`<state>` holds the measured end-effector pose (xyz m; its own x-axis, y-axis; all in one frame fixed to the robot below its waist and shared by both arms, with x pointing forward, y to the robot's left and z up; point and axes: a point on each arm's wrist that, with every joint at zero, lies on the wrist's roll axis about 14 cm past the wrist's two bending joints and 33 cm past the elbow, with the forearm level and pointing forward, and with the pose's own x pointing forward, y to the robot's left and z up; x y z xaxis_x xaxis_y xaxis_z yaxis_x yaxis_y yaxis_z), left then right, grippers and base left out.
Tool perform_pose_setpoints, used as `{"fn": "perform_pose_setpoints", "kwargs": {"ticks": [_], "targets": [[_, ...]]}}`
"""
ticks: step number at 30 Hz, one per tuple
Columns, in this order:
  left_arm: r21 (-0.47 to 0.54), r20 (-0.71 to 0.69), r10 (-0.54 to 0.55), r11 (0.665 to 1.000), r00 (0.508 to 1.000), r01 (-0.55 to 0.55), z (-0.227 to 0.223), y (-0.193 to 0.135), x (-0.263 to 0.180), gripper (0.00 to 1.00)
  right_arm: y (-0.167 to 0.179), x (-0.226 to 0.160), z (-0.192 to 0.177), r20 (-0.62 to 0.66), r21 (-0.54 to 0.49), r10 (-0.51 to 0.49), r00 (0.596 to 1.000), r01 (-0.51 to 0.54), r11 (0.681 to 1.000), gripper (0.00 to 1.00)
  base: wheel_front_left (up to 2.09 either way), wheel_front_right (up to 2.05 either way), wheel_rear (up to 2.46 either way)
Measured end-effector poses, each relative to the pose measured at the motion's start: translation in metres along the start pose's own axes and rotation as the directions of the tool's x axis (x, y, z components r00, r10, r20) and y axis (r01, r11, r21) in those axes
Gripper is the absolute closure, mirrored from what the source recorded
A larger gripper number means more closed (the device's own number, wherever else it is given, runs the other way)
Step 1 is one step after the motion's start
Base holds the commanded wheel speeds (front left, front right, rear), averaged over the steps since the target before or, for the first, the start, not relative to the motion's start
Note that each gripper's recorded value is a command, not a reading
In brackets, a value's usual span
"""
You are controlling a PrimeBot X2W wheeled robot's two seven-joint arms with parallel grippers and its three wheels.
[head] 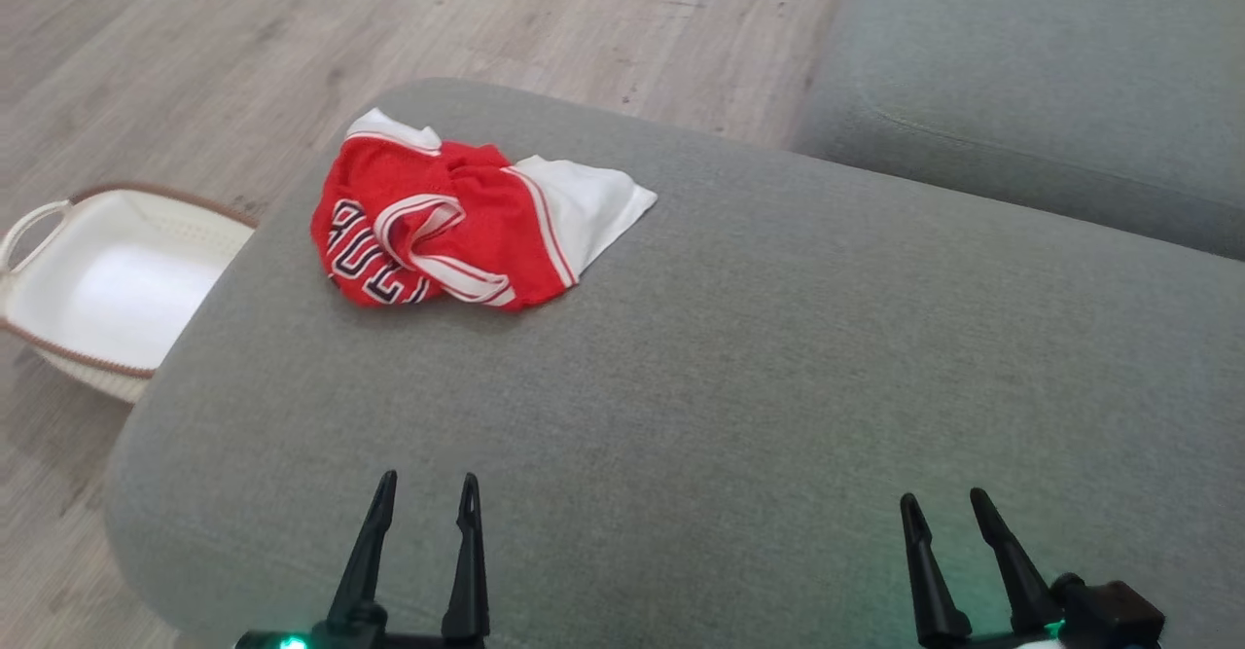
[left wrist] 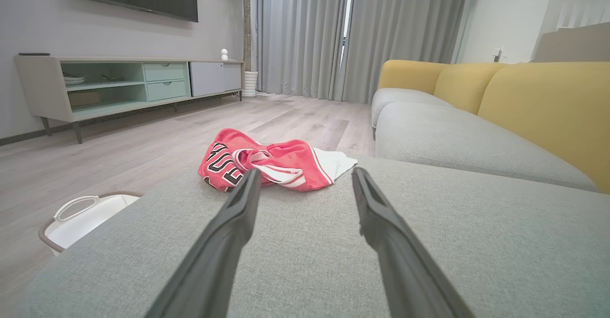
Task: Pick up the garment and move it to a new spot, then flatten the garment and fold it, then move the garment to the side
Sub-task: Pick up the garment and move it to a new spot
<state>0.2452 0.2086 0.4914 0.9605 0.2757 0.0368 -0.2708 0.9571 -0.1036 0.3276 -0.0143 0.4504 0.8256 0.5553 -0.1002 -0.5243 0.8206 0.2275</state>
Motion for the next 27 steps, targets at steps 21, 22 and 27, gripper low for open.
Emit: {"fn": "perform_pose_setpoints", "kwargs": {"ticks": [21, 22, 27], "targets": [[0.067, 0.061, -0.021, 0.998, 0.998, 0.017, 0.023, 0.005, 0.028, 0.0, 0.004, 0.014, -0.018, -0.061, 0.006, 0.039, 0.997, -0.039, 0.999, 0.0, 0.0, 0.0, 0.0], [0.076, 0.091, -0.03, 0.997, 0.995, 0.023, 0.034, 0.004, 0.038, 0.0, 0.004, 0.016, -0.021, -0.07, 0.006, 0.045, 0.997, -0.045, 0.999, 0.0, 0.0, 0.0, 0.0], [0.147, 0.251, -0.091, 0.988, 0.964, 0.055, 0.093, -0.001, 0.103, 0.0, -0.012, 0.044, -0.023, -0.073, -0.029, 0.073, 0.995, -0.076, 0.997, 0.0, 0.0, 0.0, 0.0]]}}
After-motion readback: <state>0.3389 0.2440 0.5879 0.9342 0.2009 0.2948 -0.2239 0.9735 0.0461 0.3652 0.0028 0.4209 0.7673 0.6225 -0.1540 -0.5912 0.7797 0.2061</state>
